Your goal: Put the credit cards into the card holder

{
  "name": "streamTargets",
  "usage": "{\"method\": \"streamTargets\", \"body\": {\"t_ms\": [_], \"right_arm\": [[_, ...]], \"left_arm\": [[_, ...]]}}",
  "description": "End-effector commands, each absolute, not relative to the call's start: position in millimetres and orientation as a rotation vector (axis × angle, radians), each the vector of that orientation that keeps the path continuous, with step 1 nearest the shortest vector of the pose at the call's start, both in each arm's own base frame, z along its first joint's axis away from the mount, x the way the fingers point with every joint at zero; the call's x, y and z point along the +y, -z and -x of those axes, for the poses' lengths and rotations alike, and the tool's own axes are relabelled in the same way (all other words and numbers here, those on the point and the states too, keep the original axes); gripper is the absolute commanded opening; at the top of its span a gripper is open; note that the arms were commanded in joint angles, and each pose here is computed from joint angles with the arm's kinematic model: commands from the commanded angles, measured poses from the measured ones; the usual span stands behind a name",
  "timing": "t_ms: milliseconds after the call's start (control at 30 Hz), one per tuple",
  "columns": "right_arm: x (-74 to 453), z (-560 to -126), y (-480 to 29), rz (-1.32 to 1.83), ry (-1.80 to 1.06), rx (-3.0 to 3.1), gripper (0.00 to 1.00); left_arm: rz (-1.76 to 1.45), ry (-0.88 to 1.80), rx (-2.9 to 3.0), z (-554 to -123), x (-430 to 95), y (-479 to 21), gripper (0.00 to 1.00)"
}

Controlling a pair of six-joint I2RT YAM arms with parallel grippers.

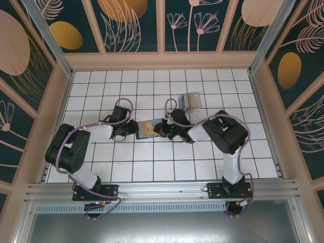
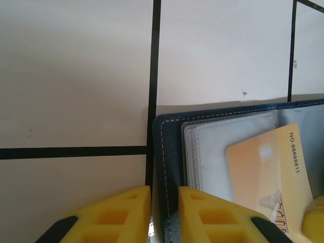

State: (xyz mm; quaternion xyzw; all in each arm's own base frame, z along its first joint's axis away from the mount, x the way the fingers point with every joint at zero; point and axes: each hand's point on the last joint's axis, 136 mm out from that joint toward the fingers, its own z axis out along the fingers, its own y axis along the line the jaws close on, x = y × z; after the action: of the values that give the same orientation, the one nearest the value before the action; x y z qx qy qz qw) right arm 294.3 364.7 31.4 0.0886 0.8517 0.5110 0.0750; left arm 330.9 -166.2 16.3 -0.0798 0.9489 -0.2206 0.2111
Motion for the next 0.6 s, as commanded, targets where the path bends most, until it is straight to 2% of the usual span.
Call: {"method": "streamTargets", "body": {"t_ms": [0, 300, 567], "right_arm": [[360, -293, -21, -0.397, -1.477, 2.572, 0.00], [368, -298, -17, -0.454, -1.451, 2.528, 0.00], [394, -289, -15, -0.329, -1.423, 2.568, 0.01]], "left_arm": [[0.207, 0.561, 2.680, -320, -159, -3, 0.23], [0.205, 0.589, 2.672, -317, -161, -4, 0.22], [0.203, 0.597, 2.666, -317, -162, -6, 0.22]]}}
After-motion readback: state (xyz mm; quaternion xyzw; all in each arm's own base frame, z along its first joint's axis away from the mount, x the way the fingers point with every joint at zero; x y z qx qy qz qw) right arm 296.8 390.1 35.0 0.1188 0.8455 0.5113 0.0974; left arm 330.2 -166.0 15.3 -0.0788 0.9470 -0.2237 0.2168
